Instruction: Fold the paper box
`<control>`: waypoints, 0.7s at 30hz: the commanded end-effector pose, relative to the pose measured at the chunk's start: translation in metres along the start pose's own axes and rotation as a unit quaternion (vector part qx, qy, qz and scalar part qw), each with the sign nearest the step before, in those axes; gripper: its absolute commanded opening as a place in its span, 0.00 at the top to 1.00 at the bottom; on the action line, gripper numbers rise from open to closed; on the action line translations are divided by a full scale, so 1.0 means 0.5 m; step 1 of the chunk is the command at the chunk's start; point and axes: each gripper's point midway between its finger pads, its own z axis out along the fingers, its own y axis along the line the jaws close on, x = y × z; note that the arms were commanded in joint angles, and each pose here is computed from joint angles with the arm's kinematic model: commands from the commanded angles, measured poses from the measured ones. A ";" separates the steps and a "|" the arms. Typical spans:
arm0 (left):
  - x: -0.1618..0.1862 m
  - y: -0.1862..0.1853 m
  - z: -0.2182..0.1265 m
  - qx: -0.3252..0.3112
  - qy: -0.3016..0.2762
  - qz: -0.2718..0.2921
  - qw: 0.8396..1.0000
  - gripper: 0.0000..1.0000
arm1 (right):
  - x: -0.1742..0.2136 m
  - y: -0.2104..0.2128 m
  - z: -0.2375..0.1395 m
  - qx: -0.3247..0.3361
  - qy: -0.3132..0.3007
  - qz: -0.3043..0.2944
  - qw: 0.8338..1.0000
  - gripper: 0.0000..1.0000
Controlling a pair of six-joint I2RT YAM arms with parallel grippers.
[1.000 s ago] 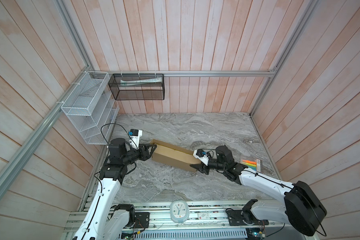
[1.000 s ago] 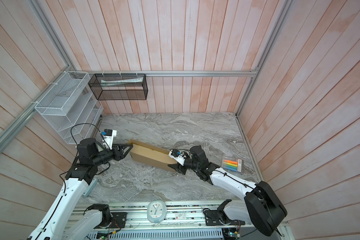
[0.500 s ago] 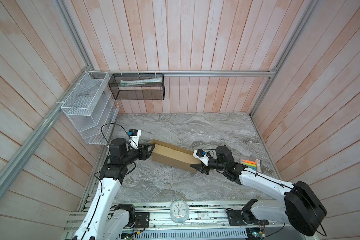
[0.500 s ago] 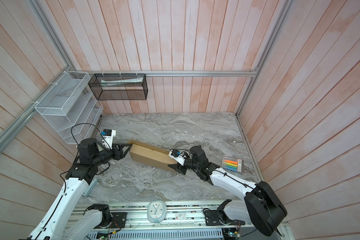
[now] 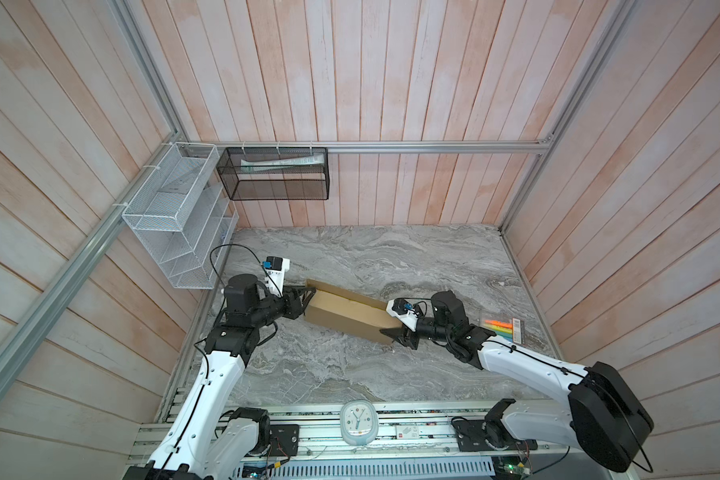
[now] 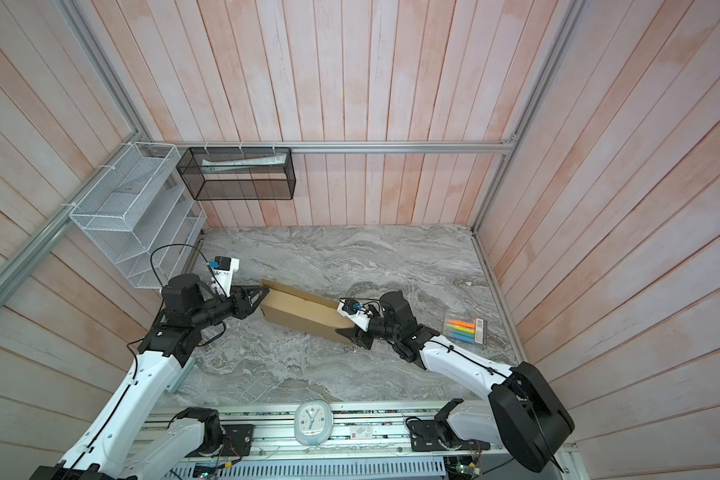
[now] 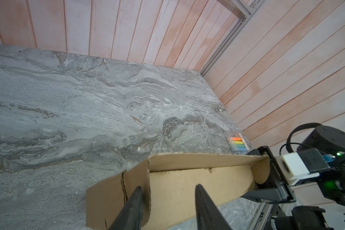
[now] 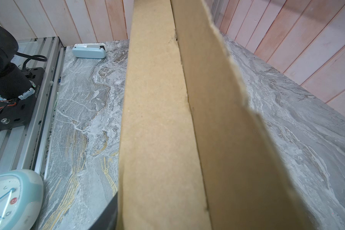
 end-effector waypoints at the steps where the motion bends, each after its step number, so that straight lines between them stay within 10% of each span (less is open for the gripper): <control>1: 0.010 0.001 0.011 0.006 0.003 -0.002 1.000 0.58 | -0.031 -0.008 0.001 -0.004 -0.015 -0.012 1.000 0.71; 21: -0.018 0.033 0.018 -0.044 -0.022 0.001 0.999 0.71 | -0.025 -0.005 0.003 -0.010 -0.011 -0.010 1.000 0.73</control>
